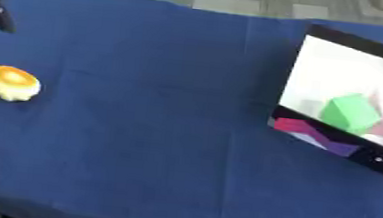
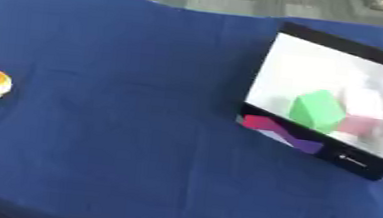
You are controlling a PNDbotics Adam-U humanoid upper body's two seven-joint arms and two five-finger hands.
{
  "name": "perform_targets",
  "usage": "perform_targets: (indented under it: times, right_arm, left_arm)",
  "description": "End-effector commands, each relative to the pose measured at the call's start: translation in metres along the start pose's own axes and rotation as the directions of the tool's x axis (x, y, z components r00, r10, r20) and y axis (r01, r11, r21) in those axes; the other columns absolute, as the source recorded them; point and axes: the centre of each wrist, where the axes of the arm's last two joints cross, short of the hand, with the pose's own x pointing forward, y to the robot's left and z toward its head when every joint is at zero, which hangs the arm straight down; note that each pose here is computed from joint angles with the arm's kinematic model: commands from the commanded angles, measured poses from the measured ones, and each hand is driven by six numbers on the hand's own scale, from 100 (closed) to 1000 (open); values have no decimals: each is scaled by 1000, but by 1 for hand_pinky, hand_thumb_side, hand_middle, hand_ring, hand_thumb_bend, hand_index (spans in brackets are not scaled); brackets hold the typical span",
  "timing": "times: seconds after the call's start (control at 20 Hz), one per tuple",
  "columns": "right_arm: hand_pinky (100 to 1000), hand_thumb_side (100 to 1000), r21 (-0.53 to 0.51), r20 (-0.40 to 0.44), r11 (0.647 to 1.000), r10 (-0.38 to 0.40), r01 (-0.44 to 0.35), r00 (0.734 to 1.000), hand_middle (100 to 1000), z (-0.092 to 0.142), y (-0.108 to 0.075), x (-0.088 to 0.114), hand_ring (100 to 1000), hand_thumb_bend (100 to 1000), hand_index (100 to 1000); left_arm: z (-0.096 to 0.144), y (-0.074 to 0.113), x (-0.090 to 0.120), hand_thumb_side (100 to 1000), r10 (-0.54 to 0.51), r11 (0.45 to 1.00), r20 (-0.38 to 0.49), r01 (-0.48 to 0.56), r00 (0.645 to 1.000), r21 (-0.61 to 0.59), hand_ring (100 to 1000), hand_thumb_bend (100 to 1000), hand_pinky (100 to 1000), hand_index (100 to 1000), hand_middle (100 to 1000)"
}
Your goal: Pick up the objects with one hand, pass them to the other hand, and then place them into the box on the other side of the table.
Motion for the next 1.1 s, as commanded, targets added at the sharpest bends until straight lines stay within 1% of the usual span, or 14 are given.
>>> perform_targets:
  times: [0.05,0.3,0.45,0.7,0.9,1.0,1.1]
  right_arm:
    - [854,194,8,23,1000,30,-30,999,707,-2,-2,8,845,441,924]
    - [854,195,11,23,999,35,-35,999,707,-1,0,6,845,440,923]
    - [854,197,11,22,999,37,-37,999,707,-1,1,5,845,441,923]
    - [855,199,11,16,999,42,-42,999,707,1,3,3,845,442,923]
    - [856,200,11,16,999,47,-47,999,707,1,4,2,846,443,923]
    - [856,201,10,14,999,48,-48,999,707,2,5,1,846,443,923]
    - [856,210,11,13,999,49,-50,999,707,2,5,0,846,417,922]
  left_arm:
    - [6,7,-10,125,-29,999,-60,30,998,26,827,937,793,756,725]
    - [-5,-2,-13,129,-118,993,-125,121,985,16,836,946,786,758,732]
    - [-11,-8,-17,123,-155,988,-154,157,976,1,838,947,785,760,733]
    - [-18,-17,-23,107,-181,984,-172,178,968,-33,840,937,783,749,731]
    - [-24,-28,-31,136,-187,982,-195,175,963,-75,840,961,783,750,731]
    - [-27,-34,-35,137,-182,983,-196,171,964,-74,835,960,777,751,726]
    - [-30,-42,-40,136,-179,984,-204,170,962,-58,834,958,774,754,725]
